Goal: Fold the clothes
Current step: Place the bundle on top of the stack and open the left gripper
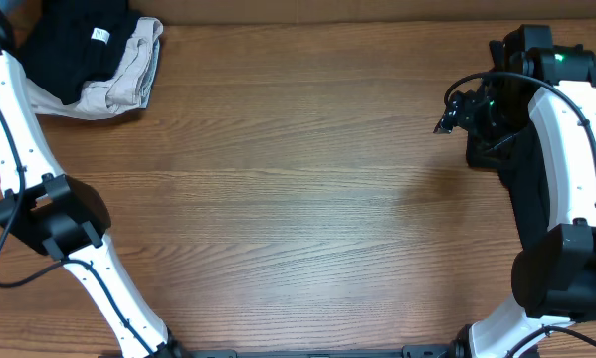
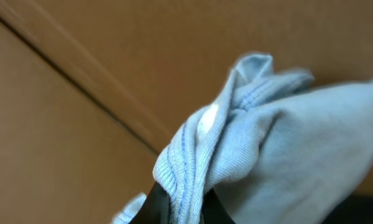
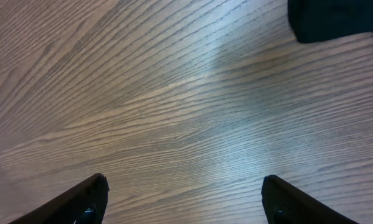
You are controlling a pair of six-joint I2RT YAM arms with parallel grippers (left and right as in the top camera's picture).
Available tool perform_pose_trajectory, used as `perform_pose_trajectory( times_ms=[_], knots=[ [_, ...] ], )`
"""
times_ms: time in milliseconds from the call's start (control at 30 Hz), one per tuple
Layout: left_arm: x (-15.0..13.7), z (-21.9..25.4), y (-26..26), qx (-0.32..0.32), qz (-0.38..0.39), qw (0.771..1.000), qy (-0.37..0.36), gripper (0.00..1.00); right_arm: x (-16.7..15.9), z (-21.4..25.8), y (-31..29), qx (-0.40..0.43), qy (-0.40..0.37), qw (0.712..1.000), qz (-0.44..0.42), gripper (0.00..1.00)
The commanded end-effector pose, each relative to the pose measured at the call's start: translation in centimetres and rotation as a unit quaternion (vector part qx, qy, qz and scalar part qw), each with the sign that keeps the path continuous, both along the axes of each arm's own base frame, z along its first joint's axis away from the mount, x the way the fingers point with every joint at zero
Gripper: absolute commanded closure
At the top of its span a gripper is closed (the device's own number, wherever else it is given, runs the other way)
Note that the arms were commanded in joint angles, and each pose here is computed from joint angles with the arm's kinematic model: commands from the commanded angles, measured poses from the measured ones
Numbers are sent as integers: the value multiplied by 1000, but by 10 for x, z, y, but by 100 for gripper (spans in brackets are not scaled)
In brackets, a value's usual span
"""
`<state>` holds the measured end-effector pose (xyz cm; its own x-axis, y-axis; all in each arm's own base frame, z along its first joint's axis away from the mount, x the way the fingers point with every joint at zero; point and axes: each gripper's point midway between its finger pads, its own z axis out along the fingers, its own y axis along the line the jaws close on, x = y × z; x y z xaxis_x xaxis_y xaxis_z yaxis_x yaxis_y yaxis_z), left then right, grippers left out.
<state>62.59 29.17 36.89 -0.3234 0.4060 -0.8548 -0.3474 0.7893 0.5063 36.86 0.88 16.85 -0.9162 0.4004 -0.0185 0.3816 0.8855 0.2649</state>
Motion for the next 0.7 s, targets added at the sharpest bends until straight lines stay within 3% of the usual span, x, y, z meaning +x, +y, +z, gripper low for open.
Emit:
perform_pose_trajectory(
  times_ms=[0, 167, 367, 533, 567, 600, 633, 667],
  knots=[
    [14, 1, -3, -30, -13, 998, -53, 96, 2, 13, -1, -4, -21, 1000, 2, 18],
    [28, -28, -12, -41, -20, 998, -31, 96, 3, 13, -1, -4, -24, 1000, 2, 18],
    [33, -85, -53, -105, -39, 991, 68, 96, 8, 14, -1, -5, -34, 999, 2, 18],
    [25, -138, -109, -156, -59, 970, 175, 94, 8, 14, -1, -5, -35, 999, 2, 18],
    [20, -150, -123, -164, -65, 963, 204, 86, 8, 14, -1, -5, -35, 999, 2, 17],
    [16, -159, -133, -171, -68, 957, 224, 68, 9, 14, -1, -5, -35, 999, 2, 18],
    [10, -169, -145, -181, -71, 949, 248, 0, 9, 14, -1, -5, -36, 999, 2, 17],
    [6, -176, -153, -184, -73, 943, 266, 0, 9, 14, -1, -5, -36, 999, 2, 17]
  ],
)
